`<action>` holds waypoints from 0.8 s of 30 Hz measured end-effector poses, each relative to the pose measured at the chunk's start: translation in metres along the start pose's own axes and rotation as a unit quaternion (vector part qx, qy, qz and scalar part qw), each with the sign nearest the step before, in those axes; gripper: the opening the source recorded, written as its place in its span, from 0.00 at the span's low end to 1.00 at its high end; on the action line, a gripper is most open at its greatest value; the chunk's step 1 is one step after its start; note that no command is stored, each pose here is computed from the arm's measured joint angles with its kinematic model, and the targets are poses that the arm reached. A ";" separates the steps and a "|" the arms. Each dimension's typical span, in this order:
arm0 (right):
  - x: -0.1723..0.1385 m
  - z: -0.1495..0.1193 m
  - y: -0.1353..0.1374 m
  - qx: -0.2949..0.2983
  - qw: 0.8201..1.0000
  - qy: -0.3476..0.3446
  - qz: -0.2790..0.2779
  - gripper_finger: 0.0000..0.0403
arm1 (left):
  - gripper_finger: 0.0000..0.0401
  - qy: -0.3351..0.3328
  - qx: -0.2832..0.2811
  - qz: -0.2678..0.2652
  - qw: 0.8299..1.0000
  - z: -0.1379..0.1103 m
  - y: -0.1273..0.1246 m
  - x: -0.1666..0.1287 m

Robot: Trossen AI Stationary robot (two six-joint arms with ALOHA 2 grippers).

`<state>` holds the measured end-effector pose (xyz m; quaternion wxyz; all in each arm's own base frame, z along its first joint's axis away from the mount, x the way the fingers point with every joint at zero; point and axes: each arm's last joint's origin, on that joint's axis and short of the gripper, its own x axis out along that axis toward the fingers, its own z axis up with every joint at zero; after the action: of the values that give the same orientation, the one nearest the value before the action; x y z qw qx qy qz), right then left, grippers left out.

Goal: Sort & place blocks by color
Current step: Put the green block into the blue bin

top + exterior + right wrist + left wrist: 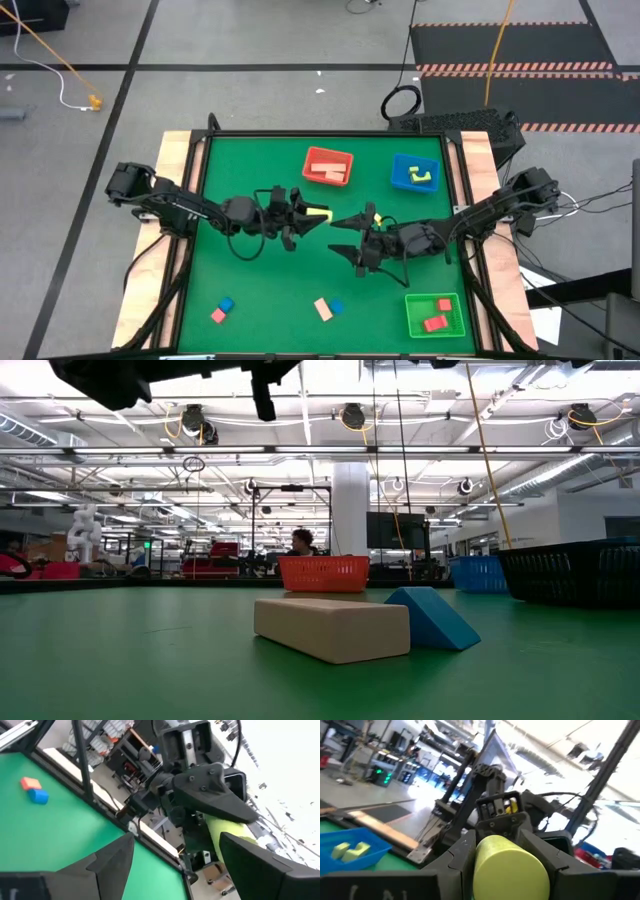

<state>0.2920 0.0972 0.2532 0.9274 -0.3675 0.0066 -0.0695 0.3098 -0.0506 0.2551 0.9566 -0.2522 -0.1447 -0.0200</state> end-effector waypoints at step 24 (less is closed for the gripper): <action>0.005 0.002 -0.016 0.011 0.998 -0.059 -0.025 0.70 | 0.32 -0.009 -0.037 -0.071 0.997 0.002 -0.014 -0.002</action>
<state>0.2951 0.0864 0.2654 0.9282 -0.3606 -0.0584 -0.0712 0.3053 -0.0622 0.2630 0.9415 -0.2766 -0.1697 -0.0906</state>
